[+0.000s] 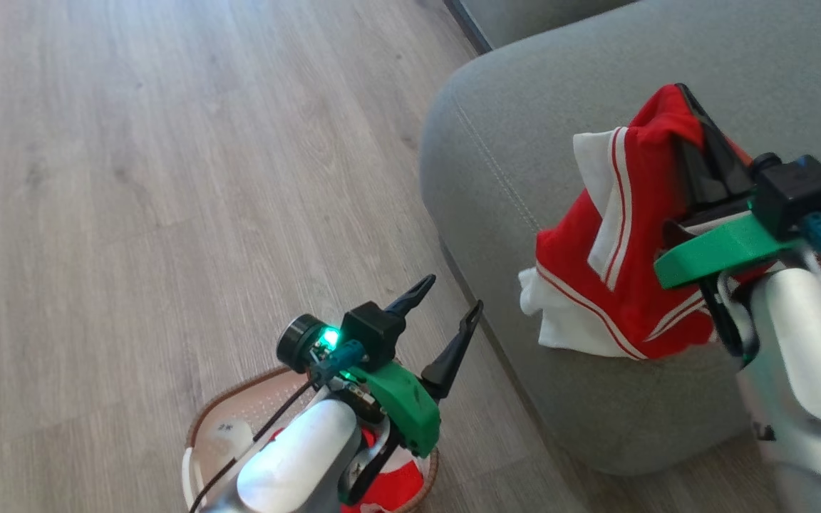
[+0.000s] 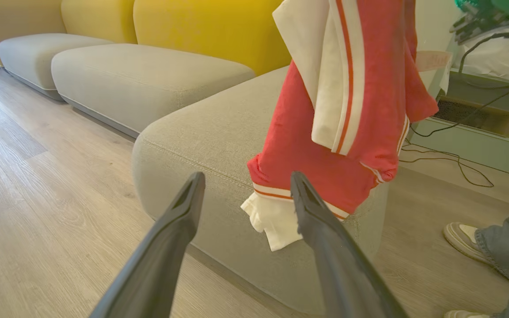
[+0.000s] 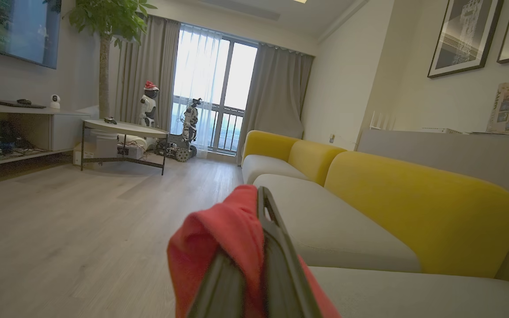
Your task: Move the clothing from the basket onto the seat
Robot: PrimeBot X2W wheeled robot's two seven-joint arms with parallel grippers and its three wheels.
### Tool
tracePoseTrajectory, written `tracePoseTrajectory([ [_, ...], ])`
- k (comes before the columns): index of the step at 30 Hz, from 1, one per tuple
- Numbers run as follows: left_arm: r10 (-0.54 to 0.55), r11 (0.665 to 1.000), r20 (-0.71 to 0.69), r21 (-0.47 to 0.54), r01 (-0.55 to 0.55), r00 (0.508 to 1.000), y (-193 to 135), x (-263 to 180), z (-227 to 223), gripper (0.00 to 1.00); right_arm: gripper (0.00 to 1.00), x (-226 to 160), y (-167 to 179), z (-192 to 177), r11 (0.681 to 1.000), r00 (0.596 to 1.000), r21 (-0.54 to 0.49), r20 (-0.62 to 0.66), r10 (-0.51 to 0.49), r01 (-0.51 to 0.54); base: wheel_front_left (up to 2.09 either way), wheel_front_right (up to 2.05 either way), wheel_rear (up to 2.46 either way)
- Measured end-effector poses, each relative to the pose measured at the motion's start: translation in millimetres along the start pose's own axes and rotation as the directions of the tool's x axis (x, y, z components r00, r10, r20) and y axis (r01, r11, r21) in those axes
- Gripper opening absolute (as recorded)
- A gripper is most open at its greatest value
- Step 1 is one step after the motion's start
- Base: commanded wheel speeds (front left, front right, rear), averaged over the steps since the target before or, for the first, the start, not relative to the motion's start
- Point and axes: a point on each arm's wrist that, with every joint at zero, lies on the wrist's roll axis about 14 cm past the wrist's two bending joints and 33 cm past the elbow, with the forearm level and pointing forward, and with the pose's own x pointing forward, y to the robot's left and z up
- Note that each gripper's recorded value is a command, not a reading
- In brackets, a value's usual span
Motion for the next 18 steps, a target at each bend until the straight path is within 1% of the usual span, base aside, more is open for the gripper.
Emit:
tracePoseTrajectory([
  [5, -0.028, 0.999, -0.009, -0.018, 0.028, 1.0, -6, 4, -6, 1.0, 0.0, -1, -13, -6, 0.999, 0.999, -0.032, -0.033, -0.01, 0.009, 0.0, 0.0, 0.0],
  [9, -0.038, 0.998, -0.012, -0.041, 0.037, 0.999, -6, 7, -11, 1.0, 0.0, 15, -16, -3, 0.999, 0.999, -0.043, -0.04, 0.004, -0.005, 0.0, 0.0, 0.0],
  [13, -0.036, 0.998, -0.012, -0.046, 0.036, 0.999, 2, 15, -16, 1.0, 0.0, 46, -19, -3, 0.998, 0.999, -0.055, -0.044, 0.017, -0.02, 0.0, 0.0, 0.0],
  [15, -0.037, 0.998, -0.005, -0.044, 0.037, 0.999, 10, 22, -16, 1.0, 0.0, 67, -24, -4, 0.998, 0.999, -0.056, -0.047, 0.013, -0.015, 0.0, 0.0, 0.0],
  [18, -0.031, 0.999, 0.008, -0.042, 0.032, 0.999, 26, 33, -18, 1.0, 0.0, 105, -33, -1, 0.996, 0.999, -0.087, -0.038, 0.008, -0.011, 0.0, 0.0, 0.0],
])
